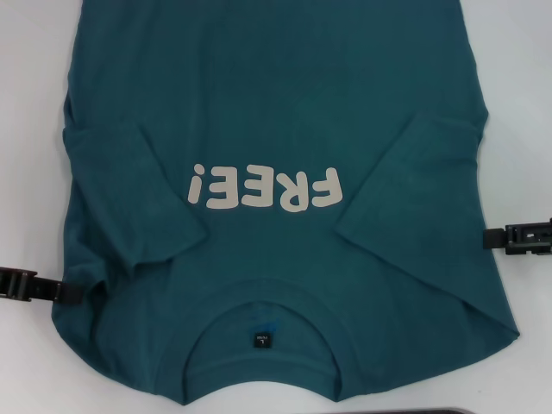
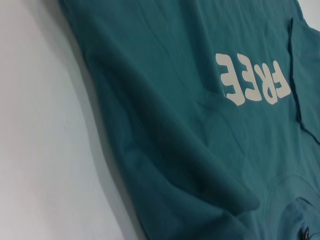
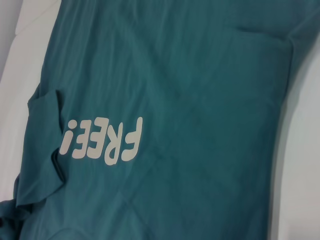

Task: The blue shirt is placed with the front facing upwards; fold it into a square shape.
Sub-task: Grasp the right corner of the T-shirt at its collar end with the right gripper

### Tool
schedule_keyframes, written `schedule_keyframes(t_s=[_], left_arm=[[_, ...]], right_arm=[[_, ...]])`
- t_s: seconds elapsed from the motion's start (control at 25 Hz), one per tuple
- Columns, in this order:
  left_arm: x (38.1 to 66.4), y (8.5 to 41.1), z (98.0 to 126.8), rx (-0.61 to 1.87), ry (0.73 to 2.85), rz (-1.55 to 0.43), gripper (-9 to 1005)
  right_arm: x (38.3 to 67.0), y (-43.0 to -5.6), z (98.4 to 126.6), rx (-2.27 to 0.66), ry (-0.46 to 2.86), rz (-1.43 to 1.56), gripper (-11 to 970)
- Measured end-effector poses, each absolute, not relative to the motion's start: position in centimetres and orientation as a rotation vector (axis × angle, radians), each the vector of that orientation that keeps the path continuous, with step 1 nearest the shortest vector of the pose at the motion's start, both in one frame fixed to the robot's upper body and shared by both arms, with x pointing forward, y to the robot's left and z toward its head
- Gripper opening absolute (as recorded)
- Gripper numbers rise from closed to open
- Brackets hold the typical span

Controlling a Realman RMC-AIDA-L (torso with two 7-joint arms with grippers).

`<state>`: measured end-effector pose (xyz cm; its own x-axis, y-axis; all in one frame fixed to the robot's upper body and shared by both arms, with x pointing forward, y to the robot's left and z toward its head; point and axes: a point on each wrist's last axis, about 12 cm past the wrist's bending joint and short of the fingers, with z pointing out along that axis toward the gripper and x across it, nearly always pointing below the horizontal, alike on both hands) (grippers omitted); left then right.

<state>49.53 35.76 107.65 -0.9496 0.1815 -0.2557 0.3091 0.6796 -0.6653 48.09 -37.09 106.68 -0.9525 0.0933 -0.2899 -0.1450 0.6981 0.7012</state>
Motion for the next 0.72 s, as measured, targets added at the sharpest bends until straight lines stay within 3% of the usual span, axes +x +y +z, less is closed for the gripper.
schedule_keyframes(t_s=[0.72], left_arm=[[49.52, 35.77, 107.56, 0.399, 2.72, -1.119, 50]], right_arm=[[48.58, -36.55, 106.7, -0.064, 2.619, 1.113, 776]])
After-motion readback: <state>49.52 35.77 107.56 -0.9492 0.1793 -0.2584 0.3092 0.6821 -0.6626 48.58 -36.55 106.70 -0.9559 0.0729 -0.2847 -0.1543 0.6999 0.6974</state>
